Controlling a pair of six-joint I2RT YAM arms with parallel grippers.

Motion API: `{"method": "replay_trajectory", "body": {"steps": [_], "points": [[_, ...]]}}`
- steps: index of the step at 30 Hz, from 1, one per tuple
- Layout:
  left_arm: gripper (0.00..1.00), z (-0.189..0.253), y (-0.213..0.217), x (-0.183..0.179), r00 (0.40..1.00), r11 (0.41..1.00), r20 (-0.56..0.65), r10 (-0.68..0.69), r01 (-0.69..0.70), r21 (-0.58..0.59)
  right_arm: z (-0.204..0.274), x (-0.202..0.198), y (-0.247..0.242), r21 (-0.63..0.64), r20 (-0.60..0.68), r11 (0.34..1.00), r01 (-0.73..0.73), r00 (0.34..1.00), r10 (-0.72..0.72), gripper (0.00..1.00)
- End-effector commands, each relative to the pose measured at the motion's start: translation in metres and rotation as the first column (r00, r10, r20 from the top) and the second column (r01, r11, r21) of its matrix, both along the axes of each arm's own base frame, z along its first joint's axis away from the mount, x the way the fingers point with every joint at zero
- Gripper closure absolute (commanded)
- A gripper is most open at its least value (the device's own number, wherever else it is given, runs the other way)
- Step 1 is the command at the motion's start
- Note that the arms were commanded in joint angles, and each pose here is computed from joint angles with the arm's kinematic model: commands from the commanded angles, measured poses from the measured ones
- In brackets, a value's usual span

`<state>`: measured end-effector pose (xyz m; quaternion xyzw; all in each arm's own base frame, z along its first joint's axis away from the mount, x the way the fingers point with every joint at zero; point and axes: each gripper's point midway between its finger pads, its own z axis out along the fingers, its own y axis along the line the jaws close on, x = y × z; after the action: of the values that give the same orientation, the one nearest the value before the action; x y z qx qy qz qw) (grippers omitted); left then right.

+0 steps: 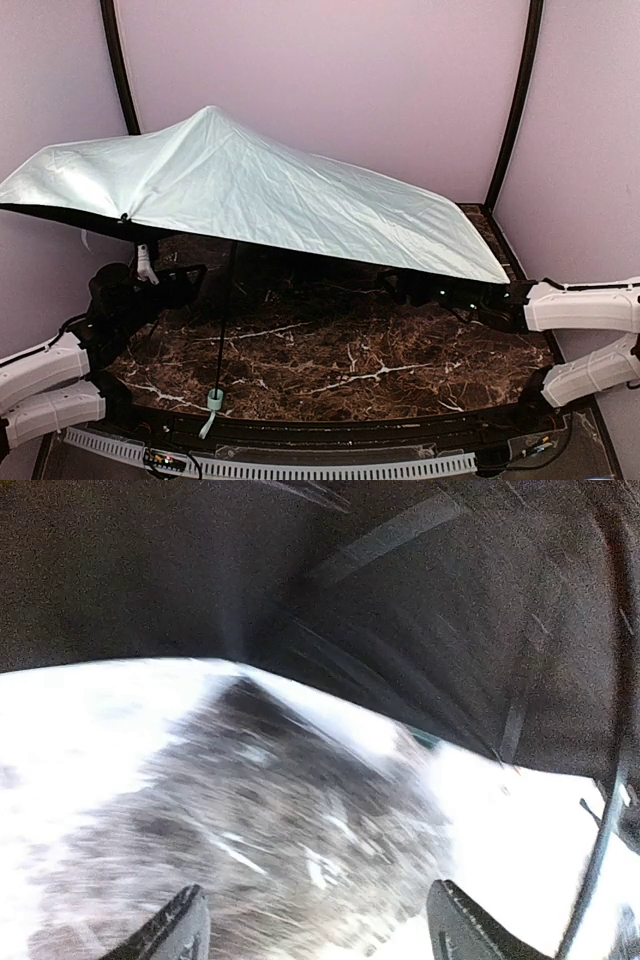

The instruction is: Put away the umbrella

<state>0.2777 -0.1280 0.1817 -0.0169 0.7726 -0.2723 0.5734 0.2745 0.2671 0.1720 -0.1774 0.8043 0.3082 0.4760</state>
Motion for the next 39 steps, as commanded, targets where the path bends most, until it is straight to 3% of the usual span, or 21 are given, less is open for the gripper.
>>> {"method": "replay_trajectory", "body": {"steps": [1,6,11,16,19,22,24,28,32,39], "points": [[0.20,0.007,-0.065,-0.024,0.934,0.935,0.038,-0.355,0.355,0.003,0.027,0.002,0.029,0.058,0.062,0.996,-0.062,0.996,0.058,0.19],[0.04,0.006,-0.118,-0.058,0.804,0.807,0.070,-0.591,0.588,0.053,0.029,0.009,0.033,0.044,0.071,0.998,-0.053,0.996,0.049,0.19],[0.04,-0.019,-0.116,-0.044,0.865,0.852,-0.021,-0.501,0.498,0.160,0.034,0.012,0.036,0.031,0.090,0.998,-0.055,0.995,0.052,0.19],[0.05,0.004,-0.131,-0.064,0.794,0.799,0.085,-0.601,0.598,0.067,0.033,0.016,0.036,0.015,0.087,0.999,-0.043,0.995,0.042,0.19],[0.09,0.014,-0.121,-0.057,0.839,0.845,0.106,-0.534,0.532,0.051,0.032,0.018,0.036,0.010,0.088,0.999,-0.037,0.995,0.036,0.19],[0.11,0.016,-0.092,-0.034,0.937,0.938,0.063,-0.344,0.339,0.072,0.030,0.019,0.037,0.009,0.082,0.999,-0.035,0.996,0.034,0.19],[0.11,0.023,-0.078,-0.030,0.959,0.962,0.082,-0.270,0.264,0.074,0.029,0.015,0.043,0.015,0.071,0.998,-0.068,0.995,0.067,0.19],[0.11,0.042,-0.061,-0.031,0.967,0.980,0.161,-0.198,0.193,0.050,0.033,0.001,0.055,0.029,0.095,0.990,-0.138,0.986,0.135,0.19],[0.11,0.057,-0.048,-0.033,0.965,0.988,0.215,-0.152,0.142,0.060,0.034,0.001,0.052,0.046,0.111,0.992,-0.118,0.988,0.112,0.19],[0.10,0.079,-0.028,-0.035,0.963,0.997,0.265,-0.049,0.063,-0.044,0.029,0.006,0.058,0.010,0.096,0.992,-0.127,0.987,0.126,0.19]]}}
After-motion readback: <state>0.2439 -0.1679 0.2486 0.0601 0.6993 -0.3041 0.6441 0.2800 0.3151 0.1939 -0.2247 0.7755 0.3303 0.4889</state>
